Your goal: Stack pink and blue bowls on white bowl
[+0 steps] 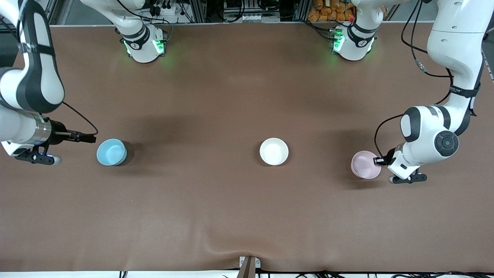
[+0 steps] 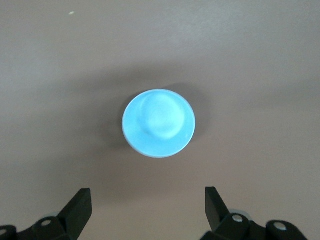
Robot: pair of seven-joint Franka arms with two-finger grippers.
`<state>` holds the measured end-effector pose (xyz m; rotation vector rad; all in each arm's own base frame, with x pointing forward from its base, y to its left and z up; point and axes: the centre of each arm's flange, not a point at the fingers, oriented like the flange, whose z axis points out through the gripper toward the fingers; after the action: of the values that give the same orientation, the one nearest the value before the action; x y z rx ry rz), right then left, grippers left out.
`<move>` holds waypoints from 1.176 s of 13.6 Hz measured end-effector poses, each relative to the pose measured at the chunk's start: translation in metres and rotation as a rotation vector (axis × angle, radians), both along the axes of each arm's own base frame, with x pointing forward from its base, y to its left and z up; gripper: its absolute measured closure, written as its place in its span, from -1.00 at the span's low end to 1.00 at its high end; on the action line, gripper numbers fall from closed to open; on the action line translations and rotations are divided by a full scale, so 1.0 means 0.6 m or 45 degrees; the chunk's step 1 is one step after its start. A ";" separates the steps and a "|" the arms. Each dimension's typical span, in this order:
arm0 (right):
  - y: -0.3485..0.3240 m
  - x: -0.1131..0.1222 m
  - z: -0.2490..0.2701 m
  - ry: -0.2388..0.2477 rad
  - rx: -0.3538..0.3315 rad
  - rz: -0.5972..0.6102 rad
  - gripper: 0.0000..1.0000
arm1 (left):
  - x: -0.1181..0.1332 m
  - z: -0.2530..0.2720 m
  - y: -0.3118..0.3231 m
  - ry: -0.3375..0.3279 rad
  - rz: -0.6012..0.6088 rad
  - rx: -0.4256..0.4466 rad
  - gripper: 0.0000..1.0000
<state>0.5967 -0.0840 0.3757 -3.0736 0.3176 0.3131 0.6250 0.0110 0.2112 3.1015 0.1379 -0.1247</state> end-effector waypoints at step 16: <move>-0.121 0.022 -0.225 -0.098 -0.001 -0.202 -1.00 | -0.086 0.189 -0.453 -0.013 -0.025 -0.148 0.95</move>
<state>0.6100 -0.1567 0.2408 -3.0269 0.5542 0.1877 0.5737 -0.2605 0.3247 2.9874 0.0962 -0.1128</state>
